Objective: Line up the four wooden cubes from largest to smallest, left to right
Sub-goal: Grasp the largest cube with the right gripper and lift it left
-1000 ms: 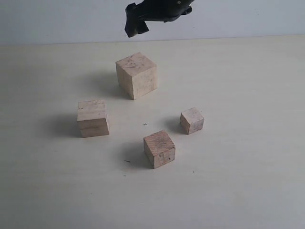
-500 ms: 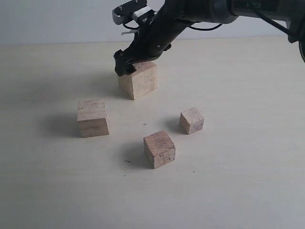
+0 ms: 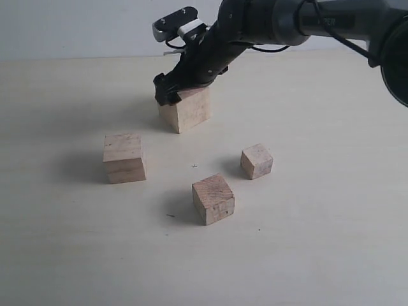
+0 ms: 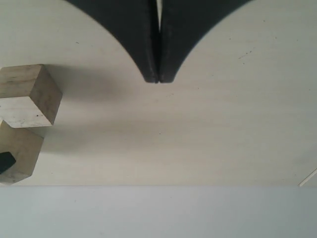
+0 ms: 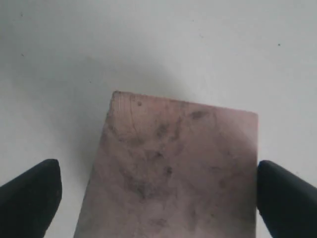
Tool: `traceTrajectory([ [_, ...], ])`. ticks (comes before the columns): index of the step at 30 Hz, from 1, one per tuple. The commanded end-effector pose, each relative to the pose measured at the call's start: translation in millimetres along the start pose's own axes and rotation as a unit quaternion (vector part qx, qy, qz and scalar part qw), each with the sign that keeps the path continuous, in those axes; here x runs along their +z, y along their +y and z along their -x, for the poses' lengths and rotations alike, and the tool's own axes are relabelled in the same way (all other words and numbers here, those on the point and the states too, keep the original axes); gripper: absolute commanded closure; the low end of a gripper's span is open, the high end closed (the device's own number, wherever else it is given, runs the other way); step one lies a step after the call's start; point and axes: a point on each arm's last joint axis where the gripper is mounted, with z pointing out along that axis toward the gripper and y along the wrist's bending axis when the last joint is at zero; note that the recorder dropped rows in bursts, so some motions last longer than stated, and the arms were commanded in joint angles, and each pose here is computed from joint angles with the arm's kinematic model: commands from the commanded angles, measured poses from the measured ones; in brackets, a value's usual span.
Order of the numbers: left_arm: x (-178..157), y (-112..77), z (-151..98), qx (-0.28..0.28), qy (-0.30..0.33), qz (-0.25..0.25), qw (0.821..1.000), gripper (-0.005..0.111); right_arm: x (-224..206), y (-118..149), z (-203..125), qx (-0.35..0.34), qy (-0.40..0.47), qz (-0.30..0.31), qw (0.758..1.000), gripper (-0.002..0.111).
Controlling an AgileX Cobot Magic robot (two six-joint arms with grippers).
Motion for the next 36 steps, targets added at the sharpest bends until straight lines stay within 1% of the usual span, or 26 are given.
traceTrajectory([
  [1,0,-0.1,0,-0.002,-0.007,-0.002,1.000,0.107,10,-3,-5,-0.003,0.007,-0.006,1.000,0.003],
  [4,0,-0.1,0,-0.002,-0.007,-0.002,1.000,0.107,12,-3,-7,0.000,0.008,-0.006,1.000,0.006],
  [5,0,-0.1,0,-0.002,-0.007,-0.002,1.000,0.107,10,-3,-6,0.000,0.007,-0.006,1.000,0.016],
  [7,0,-0.1,0,-0.002,-0.007,-0.002,1.000,0.107,6,-3,-3,0.005,0.005,-0.006,1.000,0.044],
  [8,0,-0.1,0,-0.002,-0.007,-0.002,1.000,0.107,1,-2,0,0.008,0.004,-0.004,1.000,0.064],
  [9,0,-0.1,0,-0.002,-0.007,-0.002,1.000,0.107,-2,-1,1,0.005,0.006,-0.004,1.000,0.081],
  [10,0,-0.1,0,-0.002,-0.007,-0.002,1.000,0.107,-10,0,3,-0.002,0.012,-0.001,1.000,0.107],
  [17,0,-0.1,0,-0.002,-0.007,-0.002,1.000,0.107,-55,3,27,-0.033,-0.024,-0.016,0.999,0.108],
  [18,0,-0.1,0,-0.002,-0.007,-0.002,1.000,0.107,-60,4,29,-0.046,-0.022,-0.014,0.999,0.108],
  [21,0,-0.1,0,-0.002,-0.007,-0.002,1.000,0.107,-72,8,30,-0.123,-0.009,0.004,0.992,0.108],
  [23,0,-0.1,0,-0.002,-0.007,-0.002,1.000,0.107,-75,14,24,-0.211,0.019,0.036,0.977,0.108],
  [25,0,-0.1,0,-0.002,-0.007,-0.002,1.000,0.107,-76,20,18,-0.299,0.035,0.085,0.950,0.108],
  [27,0,-0.1,0,-0.002,-0.007,-0.002,1.000,0.107,-75,27,12,-0.358,0.037,0.142,0.922,0.108],
  [28,0,-0.1,0,-0.002,-0.007,-0.002,1.000,0.107,-74,31,11,-0.385,0.023,0.170,0.907,0.108],
  [30,0,-0.1,0,-0.002,-0.007,-0.002,1.000,0.107,-72,33,12,-0.402,-0.002,0.190,0.896,0.108],
  [31,0,-0.1,0,-0.002,-0.007,-0.002,1.000,0.107,-69,34,12,-0.415,-0.012,0.193,0.889,0.108],
  [32,0,-0.1,0,-0.002,-0.007,-0.002,1.000,0.107,-67,34,12,-0.419,-0.020,0.193,0.887,0.108],
  [36,0,-0.1,0,-0.002,-0.007,-0.002,1.000,0.107,-55,25,12,-0.393,-0.039,0.178,0.901,0.108],
])
